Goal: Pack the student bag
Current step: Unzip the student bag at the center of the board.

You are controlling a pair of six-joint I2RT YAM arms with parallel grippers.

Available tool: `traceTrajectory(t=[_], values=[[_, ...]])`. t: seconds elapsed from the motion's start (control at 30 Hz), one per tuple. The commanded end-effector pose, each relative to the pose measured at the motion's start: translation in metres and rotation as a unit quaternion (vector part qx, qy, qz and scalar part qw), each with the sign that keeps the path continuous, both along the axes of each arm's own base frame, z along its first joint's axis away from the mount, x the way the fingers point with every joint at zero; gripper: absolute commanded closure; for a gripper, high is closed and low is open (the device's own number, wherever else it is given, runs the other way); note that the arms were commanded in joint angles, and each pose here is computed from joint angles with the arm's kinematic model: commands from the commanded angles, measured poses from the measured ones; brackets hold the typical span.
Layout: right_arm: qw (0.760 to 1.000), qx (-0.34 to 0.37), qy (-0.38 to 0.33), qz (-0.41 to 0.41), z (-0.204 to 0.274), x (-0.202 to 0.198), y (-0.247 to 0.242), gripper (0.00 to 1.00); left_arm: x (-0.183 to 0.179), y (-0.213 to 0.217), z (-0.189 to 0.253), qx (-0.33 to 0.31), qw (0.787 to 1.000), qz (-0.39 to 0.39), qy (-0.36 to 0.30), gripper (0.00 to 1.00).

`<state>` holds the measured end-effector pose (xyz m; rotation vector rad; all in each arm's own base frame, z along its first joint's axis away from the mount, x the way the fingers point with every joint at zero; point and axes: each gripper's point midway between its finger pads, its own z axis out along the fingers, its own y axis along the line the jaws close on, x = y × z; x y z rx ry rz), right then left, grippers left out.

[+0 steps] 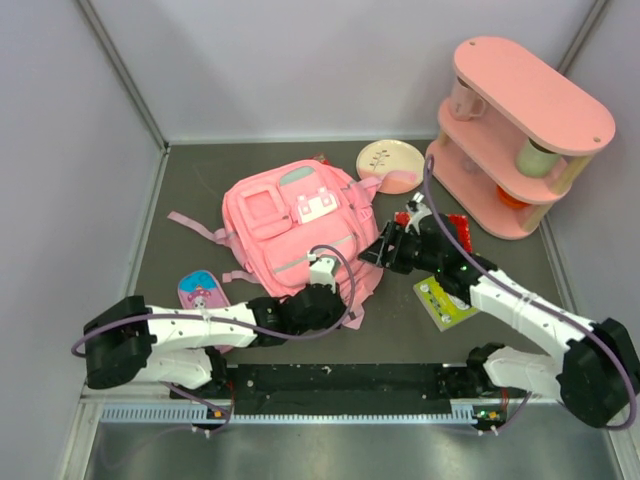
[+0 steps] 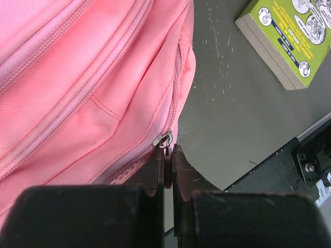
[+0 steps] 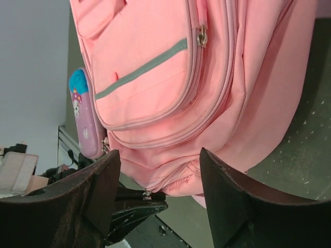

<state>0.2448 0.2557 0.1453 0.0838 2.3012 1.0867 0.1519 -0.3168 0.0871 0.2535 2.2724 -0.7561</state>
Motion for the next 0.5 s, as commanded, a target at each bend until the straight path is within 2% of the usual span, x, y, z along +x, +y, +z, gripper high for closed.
traceTrajectory(t=[0.0,0.2,0.47], values=[[0.998,-0.038,-0.035,-0.038,0.004,0.005,-0.02,0.38,0.008,-0.011,0.033,-0.059,0.998,0.005,-0.034,1.0],[0.999,-0.018,0.025,-0.015,-0.023,-0.002,-0.004,0.42,0.007,-0.01,0.032,-0.06,0.998,0.002,-0.036,1.0],[0.999,0.021,0.049,0.001,-0.033,-0.003,0.013,0.43,0.007,-0.011,0.039,-0.073,0.996,-0.002,-0.045,1.0]])
